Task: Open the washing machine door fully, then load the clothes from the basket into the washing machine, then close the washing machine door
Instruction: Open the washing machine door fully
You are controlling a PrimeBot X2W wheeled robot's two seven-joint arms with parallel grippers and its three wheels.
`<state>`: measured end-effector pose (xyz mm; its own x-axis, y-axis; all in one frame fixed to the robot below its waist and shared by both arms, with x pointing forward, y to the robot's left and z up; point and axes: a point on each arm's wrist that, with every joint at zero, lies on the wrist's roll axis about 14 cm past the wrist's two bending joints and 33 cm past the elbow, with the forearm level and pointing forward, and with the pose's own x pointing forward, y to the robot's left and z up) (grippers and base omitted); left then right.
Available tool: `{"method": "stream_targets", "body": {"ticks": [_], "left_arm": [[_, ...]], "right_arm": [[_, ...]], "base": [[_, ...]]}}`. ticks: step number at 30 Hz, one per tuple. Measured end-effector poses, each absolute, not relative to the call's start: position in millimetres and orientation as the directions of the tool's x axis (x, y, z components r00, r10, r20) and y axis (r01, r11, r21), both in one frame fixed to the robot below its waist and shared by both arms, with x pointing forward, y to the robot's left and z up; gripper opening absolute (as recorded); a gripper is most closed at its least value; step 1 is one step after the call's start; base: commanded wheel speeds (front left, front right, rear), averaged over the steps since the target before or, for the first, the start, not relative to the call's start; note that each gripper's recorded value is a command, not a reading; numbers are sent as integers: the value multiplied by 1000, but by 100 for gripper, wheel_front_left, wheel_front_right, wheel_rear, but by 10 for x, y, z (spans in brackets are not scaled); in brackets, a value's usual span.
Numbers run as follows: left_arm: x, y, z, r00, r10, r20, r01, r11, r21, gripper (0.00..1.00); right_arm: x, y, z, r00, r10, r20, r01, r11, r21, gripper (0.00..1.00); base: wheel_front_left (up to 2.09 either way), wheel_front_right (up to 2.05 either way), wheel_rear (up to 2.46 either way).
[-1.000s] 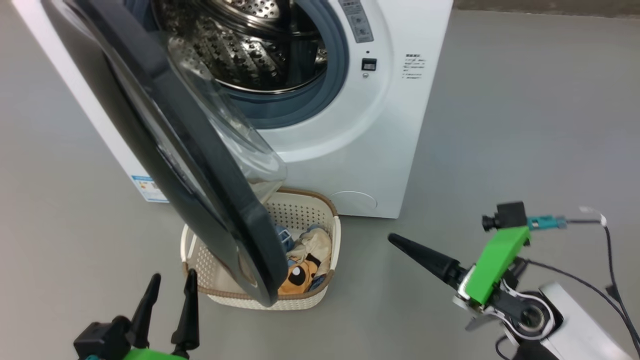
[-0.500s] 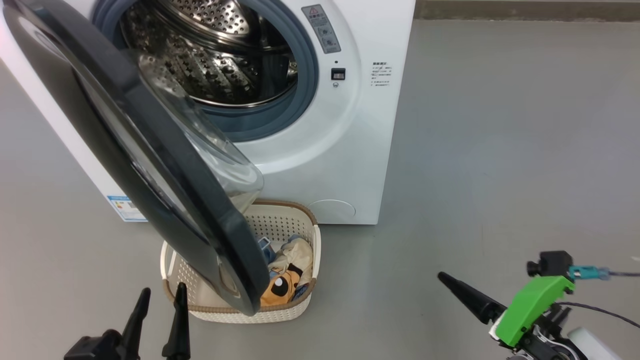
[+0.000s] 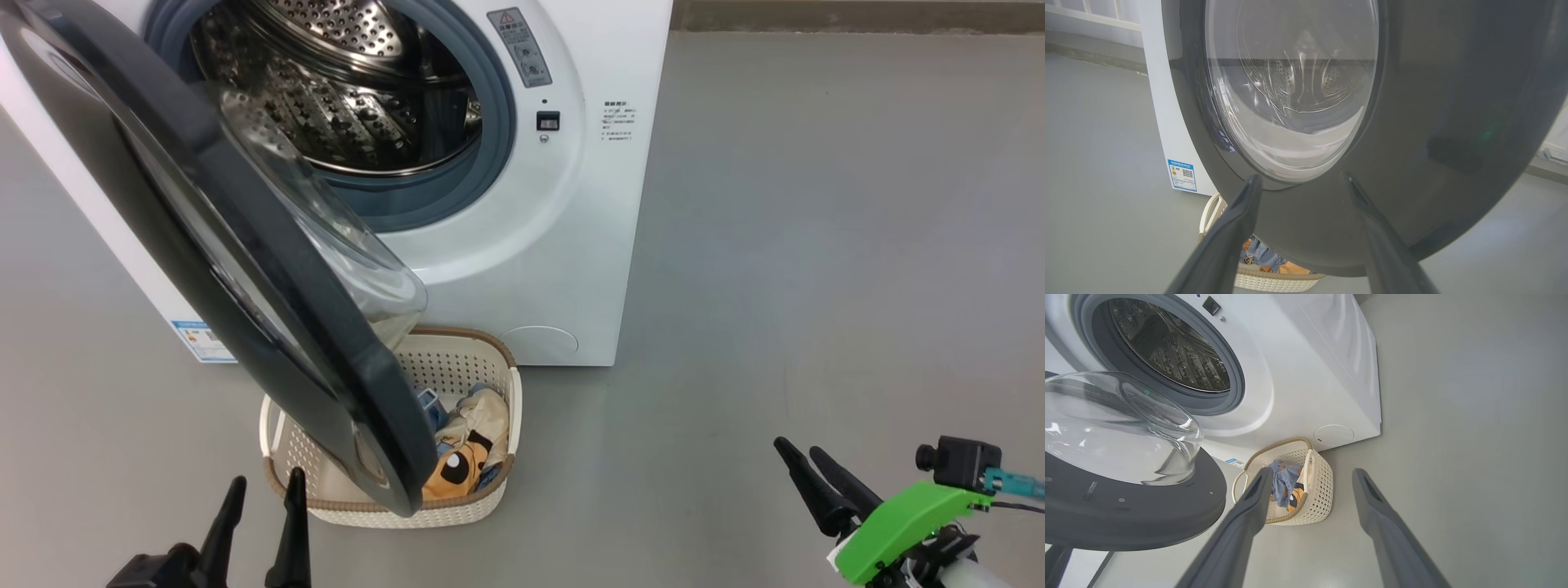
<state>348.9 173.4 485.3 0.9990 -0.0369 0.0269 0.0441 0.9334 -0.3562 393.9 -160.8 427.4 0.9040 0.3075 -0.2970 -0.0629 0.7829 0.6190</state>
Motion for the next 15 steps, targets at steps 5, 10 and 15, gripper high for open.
{"method": "stream_targets", "body": {"ticks": [5, 10, 15], "left_arm": [[3486, 1748, 4842, 999, -32, 23, 38, 933, -357, 100], [3491, 1786, 4817, 1000, -20, 15, 24, 934, -356, 100], [3496, 1807, 4794, 1000, -13, 8, 15, 934, -358, 100]], "right_arm": [[3935, -1689, 4238, 917, 280, -283, -80, 826, 558, 100], [4026, -1863, 4288, 936, 237, -261, -84, 869, 488, 100], [4194, -1966, 4541, 966, 197, -167, -108, 896, 431, 100]], "base": [[0, 0, 0], [0, 0, 0], [0, 0, 0]]}}
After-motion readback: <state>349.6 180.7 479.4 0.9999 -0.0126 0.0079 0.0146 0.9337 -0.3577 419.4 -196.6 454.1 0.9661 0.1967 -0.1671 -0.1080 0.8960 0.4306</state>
